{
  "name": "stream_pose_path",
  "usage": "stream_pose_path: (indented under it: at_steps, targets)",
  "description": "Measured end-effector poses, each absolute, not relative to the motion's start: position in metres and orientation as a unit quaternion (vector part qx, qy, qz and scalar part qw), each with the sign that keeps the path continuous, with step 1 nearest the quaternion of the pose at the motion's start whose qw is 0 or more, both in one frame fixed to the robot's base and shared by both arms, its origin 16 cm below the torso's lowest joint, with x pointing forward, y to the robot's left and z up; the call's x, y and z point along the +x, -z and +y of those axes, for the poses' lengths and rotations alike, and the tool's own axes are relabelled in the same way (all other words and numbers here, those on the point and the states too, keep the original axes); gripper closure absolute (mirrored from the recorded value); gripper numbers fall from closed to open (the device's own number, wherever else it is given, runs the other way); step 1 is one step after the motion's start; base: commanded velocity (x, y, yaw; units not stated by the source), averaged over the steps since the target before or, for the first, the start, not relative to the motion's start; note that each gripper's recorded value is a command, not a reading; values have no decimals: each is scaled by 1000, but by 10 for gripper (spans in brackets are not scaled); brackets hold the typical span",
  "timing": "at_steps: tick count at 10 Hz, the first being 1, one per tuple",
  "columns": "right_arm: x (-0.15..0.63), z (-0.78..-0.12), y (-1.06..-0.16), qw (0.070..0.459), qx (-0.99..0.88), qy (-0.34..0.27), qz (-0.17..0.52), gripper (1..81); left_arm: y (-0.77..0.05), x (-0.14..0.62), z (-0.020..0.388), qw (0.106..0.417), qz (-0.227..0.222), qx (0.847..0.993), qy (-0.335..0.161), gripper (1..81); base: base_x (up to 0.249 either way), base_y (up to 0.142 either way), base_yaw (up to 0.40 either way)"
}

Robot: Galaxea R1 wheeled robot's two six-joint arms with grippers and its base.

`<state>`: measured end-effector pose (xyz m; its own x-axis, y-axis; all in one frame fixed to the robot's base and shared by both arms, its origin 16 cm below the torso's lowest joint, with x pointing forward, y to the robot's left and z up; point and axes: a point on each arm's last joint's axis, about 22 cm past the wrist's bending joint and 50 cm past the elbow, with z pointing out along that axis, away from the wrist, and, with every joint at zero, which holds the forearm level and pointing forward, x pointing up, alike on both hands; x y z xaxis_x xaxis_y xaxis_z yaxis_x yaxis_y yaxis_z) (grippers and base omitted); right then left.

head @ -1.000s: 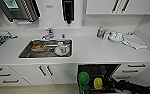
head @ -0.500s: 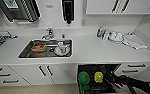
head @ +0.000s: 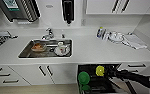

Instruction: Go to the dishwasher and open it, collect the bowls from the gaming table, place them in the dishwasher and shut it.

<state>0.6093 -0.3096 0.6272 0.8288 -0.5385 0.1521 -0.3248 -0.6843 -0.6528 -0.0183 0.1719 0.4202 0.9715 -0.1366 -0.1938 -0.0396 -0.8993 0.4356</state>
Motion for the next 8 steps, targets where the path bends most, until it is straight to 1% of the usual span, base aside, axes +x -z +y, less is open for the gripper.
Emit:
stream_pose_path:
  at_steps: [2,6,8]
  targets:
    - [636,-323,-649,315,-896,193,246,10,-420,-20,176,217,-45,969,112,10,0,0,0]
    - [615,-328,-634,319,-893,175,264,10,-420,-21,175,218,-44,969,110,10,0,0,0]
    - [607,-343,-630,312,-895,173,269,10,-421,-21,166,224,-44,967,109,10,0,0,0]
